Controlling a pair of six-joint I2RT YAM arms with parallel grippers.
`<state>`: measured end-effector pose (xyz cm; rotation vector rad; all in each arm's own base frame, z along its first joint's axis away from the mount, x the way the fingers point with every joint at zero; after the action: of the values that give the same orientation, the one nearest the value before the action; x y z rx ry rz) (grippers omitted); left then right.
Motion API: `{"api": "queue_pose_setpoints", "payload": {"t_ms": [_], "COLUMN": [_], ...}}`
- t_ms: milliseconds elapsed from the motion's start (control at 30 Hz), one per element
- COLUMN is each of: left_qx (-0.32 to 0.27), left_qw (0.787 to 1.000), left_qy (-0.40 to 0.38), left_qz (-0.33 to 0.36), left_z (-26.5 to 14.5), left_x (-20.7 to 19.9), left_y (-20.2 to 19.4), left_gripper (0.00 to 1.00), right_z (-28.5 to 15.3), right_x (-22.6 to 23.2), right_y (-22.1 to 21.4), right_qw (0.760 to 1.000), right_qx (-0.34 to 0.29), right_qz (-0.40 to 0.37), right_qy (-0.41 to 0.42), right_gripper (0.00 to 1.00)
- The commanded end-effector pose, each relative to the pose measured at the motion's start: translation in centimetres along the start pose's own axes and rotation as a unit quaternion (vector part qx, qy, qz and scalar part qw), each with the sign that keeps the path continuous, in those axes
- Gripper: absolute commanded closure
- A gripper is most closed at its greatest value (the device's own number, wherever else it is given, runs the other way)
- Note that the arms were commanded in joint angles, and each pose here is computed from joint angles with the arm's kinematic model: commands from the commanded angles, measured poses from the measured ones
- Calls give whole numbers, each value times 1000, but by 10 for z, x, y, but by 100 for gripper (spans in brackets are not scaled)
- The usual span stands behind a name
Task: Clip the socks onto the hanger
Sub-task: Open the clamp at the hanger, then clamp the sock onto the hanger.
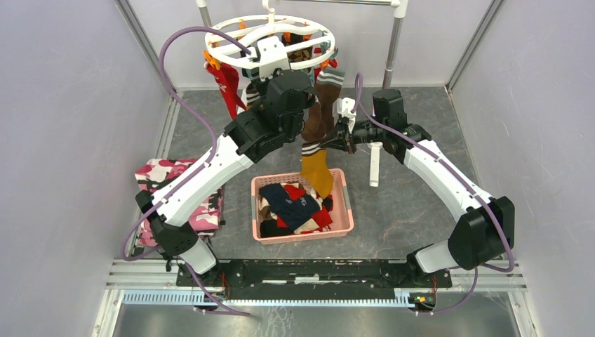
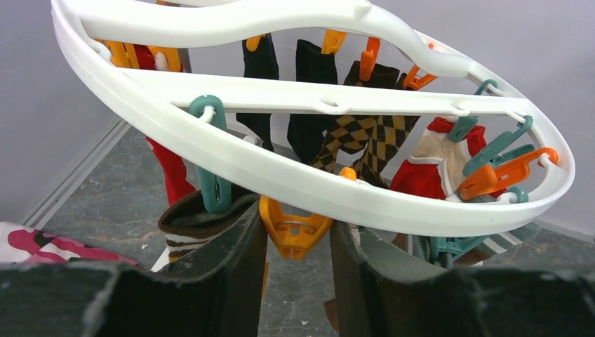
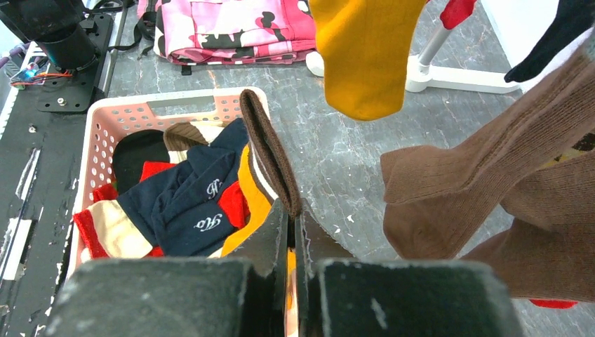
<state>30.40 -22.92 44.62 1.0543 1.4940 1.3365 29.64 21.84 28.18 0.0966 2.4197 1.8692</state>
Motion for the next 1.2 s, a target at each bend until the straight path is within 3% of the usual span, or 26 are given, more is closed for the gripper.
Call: {"api": "queue_pose_setpoints", "payload": {"t_ms": [0,233,400,600,867,1167], "left_qx": [-16,-15,-14,-8,-3,2], "left_qw": [1000,1000,999,999,997,994], "left_qy": [1,-10,-18,-31,-57,-87], "left_qz": [-23,-26,-27,-38,-48,-60], "left_z": [-5,-6,-7,-10,-13,-14], "left_x": [9,8,7,8,5,-4], "left_y": [18,18,18,18,20,22], "left_gripper": [60,83,91,93,95,96], "right_z": [-3,-3,-3,-6,-13,-6], "right_x": [5,5,6,11,17,7], "right_y": [9,8,8,16,60,96], "right_qw": [1000,1000,1000,999,998,994], "right_qx": [-11,-10,-11,-25,-66,-88], "right_qz": [-20,-20,-20,-26,-21,44], "right_qy": [5,5,9,13,2,-54], "right_gripper": [100,100,100,100,100,100]}}
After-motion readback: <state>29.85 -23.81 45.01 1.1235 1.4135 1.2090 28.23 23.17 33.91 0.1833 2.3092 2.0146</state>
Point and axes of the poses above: each gripper's point midway between its finger pads, its own z axis out along the fingers, its own x axis along the line the jaws close on, y = z × x, the point moved 6 cm from there along -z, back along the fingers, and after that the axes turned 6 degrees about z, right-handed, at the moved point
